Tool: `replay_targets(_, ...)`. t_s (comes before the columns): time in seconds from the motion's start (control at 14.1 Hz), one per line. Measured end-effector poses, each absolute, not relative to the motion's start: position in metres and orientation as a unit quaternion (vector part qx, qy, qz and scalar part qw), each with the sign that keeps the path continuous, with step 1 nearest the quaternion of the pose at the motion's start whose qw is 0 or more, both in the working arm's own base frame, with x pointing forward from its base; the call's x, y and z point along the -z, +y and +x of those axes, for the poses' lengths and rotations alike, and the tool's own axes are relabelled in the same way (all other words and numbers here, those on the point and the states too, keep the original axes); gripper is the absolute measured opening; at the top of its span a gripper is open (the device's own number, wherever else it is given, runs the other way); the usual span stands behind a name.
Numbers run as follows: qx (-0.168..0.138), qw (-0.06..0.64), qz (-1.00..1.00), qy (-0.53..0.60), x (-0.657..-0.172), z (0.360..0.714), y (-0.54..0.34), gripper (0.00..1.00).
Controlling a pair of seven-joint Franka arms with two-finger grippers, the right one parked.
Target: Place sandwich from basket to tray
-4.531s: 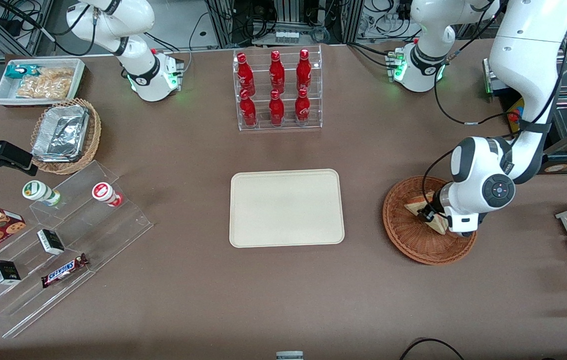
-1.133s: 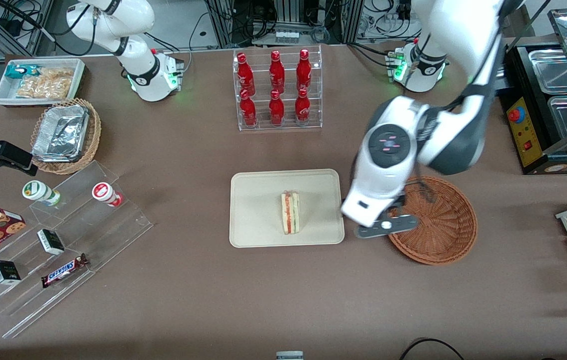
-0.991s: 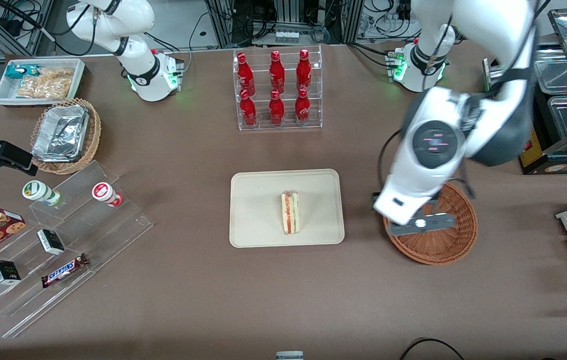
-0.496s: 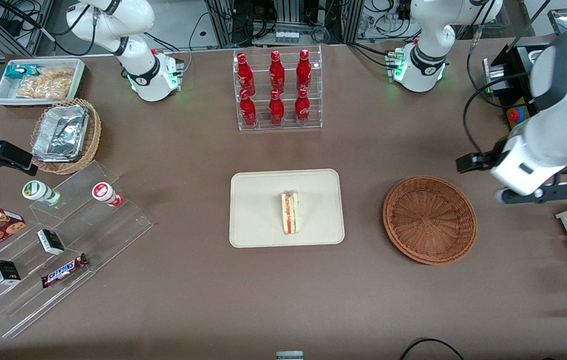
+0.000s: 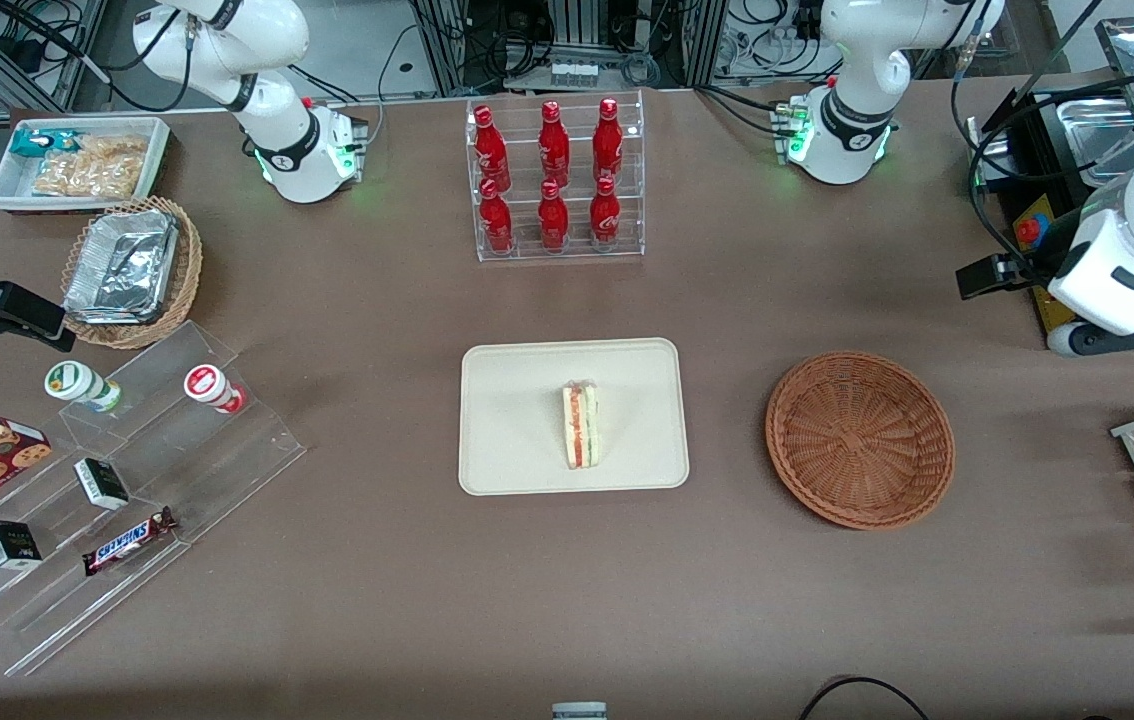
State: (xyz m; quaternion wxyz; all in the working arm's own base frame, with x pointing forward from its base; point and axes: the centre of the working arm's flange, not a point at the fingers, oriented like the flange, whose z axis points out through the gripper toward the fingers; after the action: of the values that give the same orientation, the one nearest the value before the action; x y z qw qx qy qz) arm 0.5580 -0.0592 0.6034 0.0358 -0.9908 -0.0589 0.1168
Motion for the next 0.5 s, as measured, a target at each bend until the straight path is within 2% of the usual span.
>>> replay_targets(0.28,-0.1,0.035,-0.993,-0.05,-0.614,0.536,-0.066,1.0)
replay_targets(0.5,-0.095,0.033,-0.994,-0.045,-0.615,0.534,-0.072,1.0)
